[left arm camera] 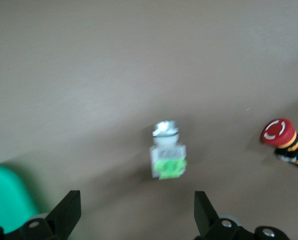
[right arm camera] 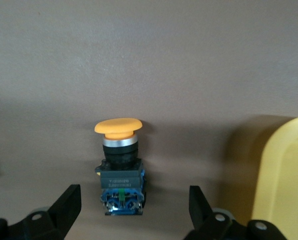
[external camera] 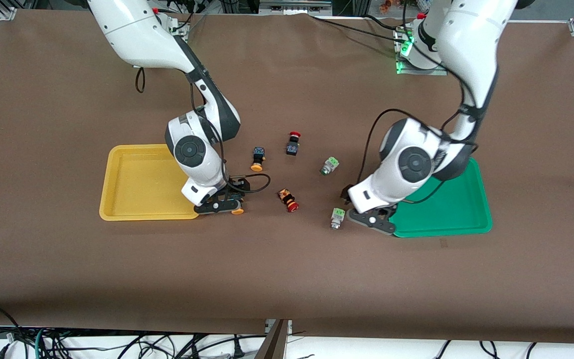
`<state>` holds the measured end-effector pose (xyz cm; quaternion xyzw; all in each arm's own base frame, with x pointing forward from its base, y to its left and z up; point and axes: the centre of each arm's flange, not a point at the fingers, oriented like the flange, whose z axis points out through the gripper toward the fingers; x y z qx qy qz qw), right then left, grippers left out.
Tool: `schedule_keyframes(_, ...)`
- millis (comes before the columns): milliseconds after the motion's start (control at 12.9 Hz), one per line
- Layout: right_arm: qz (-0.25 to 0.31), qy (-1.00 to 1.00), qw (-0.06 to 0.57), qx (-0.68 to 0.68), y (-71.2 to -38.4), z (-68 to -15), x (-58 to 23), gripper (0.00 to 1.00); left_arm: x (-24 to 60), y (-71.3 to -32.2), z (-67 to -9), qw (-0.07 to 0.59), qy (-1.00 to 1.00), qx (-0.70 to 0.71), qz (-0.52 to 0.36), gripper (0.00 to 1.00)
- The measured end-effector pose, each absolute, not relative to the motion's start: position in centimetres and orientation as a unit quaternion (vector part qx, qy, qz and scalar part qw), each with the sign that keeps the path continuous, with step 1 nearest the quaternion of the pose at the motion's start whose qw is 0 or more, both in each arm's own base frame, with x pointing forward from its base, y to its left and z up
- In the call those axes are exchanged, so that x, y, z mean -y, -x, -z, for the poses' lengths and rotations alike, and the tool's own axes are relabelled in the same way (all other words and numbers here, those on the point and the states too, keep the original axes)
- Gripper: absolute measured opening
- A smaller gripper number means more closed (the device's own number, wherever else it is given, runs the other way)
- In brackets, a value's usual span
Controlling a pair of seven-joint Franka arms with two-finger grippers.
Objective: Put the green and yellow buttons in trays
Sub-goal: 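Grasp a yellow button with the right gripper while the left gripper grasps a white button, then lower the yellow button into the yellow tray while the left gripper drops the white button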
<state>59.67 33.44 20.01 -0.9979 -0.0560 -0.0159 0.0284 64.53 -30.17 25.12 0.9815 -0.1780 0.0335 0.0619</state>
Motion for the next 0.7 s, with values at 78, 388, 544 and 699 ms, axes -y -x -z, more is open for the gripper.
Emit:
schedule_keyframes(78,0.014,0.998,0.030,0.055,-59.5,-19.5,-33.6,0.90,31.4,-64.2,-23.5,0.065,-0.980,0.184,-0.043,1.00)
schedule_keyframes(388,0.012,0.998,0.033,0.052,-59.2,-18.3,-33.9,0.56,34.1,-62.5,-18.7,0.082,-0.979,0.165,-0.088,1.00)
schedule_keyframes(544,0.003,0.998,0.027,0.049,-59.7,-19.2,-33.5,0.41,33.7,-62.0,-16.9,0.085,-0.978,0.159,-0.102,1.00)
schedule_keyframes(699,-0.017,0.998,0.018,0.053,-60.9,-22.5,-31.8,0.41,33.4,-62.1,-16.7,0.083,-0.979,0.157,-0.103,0.78)
